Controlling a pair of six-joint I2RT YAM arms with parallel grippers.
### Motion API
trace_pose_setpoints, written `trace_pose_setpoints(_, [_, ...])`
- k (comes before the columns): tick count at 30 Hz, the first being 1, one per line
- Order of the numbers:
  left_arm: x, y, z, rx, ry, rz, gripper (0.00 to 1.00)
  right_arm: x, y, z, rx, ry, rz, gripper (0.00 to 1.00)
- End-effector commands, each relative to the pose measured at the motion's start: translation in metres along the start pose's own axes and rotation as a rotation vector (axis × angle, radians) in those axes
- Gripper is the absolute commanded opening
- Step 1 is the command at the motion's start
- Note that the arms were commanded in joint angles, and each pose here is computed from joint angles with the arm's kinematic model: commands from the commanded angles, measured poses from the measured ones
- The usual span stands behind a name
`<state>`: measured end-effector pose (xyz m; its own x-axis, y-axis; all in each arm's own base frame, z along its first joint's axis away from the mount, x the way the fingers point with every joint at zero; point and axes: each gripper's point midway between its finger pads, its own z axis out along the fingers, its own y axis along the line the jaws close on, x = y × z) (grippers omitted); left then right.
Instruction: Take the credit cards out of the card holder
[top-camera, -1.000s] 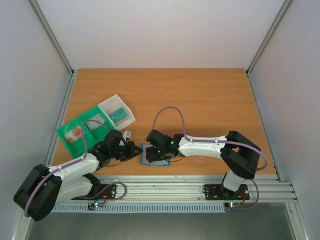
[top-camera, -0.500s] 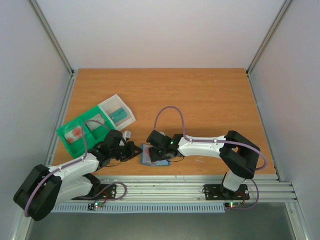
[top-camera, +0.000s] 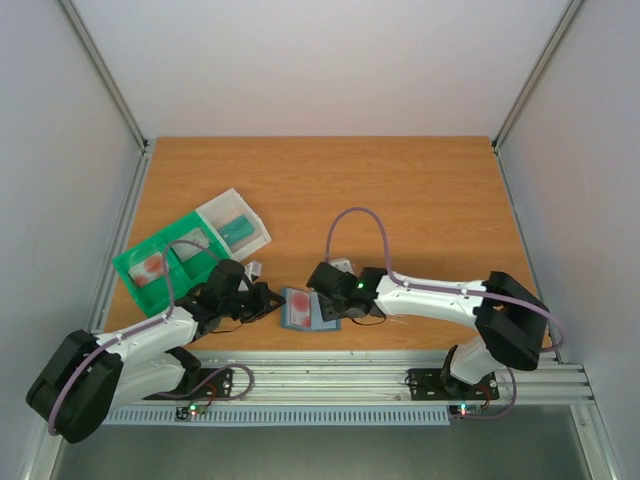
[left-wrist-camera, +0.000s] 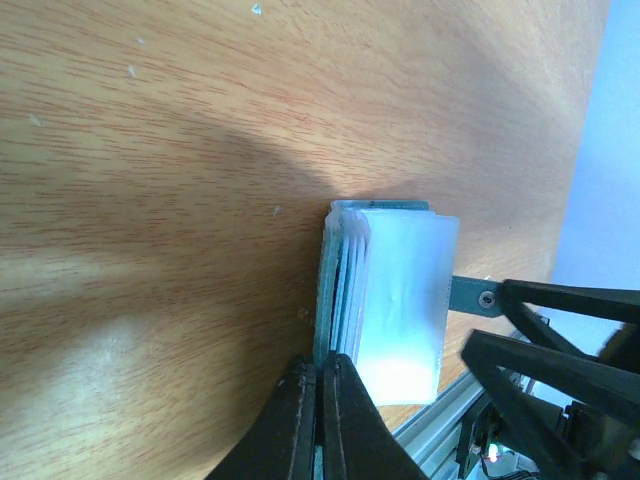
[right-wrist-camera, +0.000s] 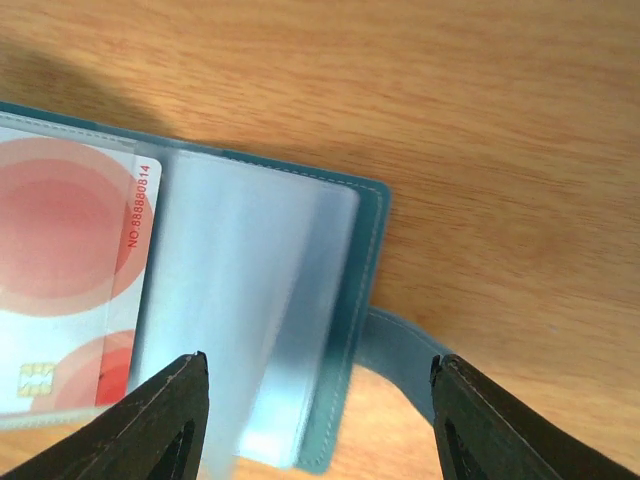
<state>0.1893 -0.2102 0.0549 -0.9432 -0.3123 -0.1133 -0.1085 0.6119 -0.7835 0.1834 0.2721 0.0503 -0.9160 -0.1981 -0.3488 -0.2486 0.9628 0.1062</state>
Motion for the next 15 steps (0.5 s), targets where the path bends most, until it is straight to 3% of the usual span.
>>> trace_pose_setpoints(1, [-0.003, -0.009, -0.001, 0.039, -0.018, 0.016, 0.0, -0.008, -0.01, -0.027, 0.011, -0.058, 0.015, 0.62])
trace_pose_setpoints(6, [-0.003, -0.008, -0.001, 0.036, -0.02, 0.011, 0.0, -0.015, 0.023, -0.043, -0.174, -0.07, 0.032, 0.59])
trace_pose_setpoints(15, [-0.003, -0.006, 0.0, 0.028, -0.018, -0.002, 0.01, -0.015, 0.07, -0.027, -0.348, -0.01, 0.027, 0.27])
